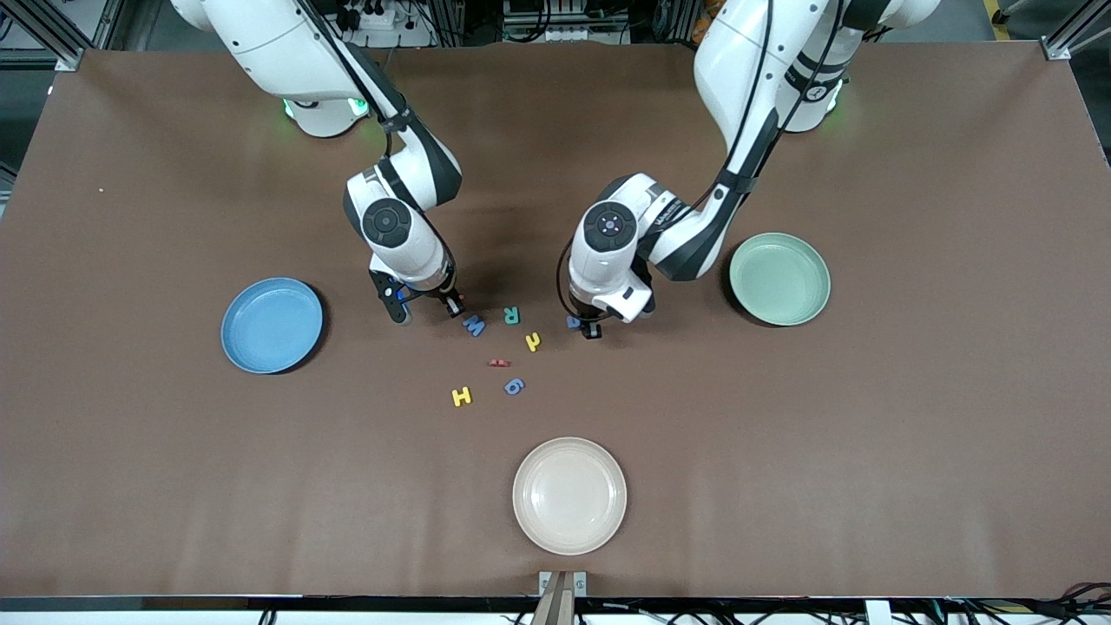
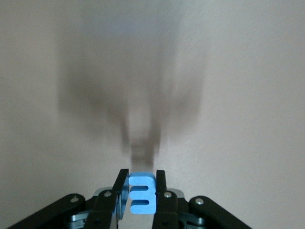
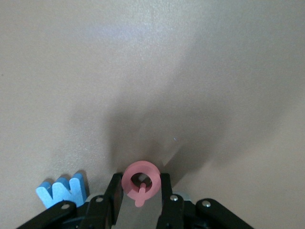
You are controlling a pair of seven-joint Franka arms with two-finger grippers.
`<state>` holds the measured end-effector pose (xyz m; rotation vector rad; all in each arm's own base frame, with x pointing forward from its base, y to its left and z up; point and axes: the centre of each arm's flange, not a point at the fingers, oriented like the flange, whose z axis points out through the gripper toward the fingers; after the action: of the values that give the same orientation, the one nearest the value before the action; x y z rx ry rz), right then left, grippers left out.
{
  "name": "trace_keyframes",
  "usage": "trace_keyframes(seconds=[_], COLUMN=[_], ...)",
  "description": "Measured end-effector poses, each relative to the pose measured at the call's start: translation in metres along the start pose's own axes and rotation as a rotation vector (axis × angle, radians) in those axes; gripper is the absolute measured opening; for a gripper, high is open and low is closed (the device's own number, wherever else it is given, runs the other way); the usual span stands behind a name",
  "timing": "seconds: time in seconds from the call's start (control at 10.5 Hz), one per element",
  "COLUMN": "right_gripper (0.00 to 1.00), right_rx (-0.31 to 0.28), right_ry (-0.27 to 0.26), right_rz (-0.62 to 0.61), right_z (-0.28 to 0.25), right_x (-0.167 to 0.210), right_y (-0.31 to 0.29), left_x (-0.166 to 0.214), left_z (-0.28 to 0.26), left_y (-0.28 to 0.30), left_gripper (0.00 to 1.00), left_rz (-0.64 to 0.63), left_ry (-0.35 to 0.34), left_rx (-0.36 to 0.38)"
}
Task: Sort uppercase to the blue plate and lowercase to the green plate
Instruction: 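Drop the Q on the blue plate while the left gripper drops m on green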
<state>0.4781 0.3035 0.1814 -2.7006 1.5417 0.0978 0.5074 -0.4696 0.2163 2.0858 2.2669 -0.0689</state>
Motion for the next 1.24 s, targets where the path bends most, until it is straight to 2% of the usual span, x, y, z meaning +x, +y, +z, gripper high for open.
trace_keyframes(seconds=[0.29,0.57,0.96,1.24], right_gripper=[0.36,0.36,0.36,0.36], right_rx=[-0.006,-0.082,-0.199,-0.238], right_ry=[0.057,0.108,0.140,0.142], right_rz=[-0.046,-0.057,-0.075,-0.126], right_z=[-0.024,-0.065,-0.077,-0.079], right_x=[0.017,0.068,0.173,0.251], right_y=[-0.003,0.006,0.041,0.074], left_x=[0.056,0.142,0.279,0.360], left_z=[-0.021,-0.034,-0.054,-0.053], left_y=[0.016,0.029,0.026,0.005], left_gripper=[0.26,0.26,0.26,0.26], left_rz=[0.110,0.223,0.420,0.554], left_ry=[0.030,0.058,0.060,0.041], left_rx=[0.020,0.062,0.130,0.190])
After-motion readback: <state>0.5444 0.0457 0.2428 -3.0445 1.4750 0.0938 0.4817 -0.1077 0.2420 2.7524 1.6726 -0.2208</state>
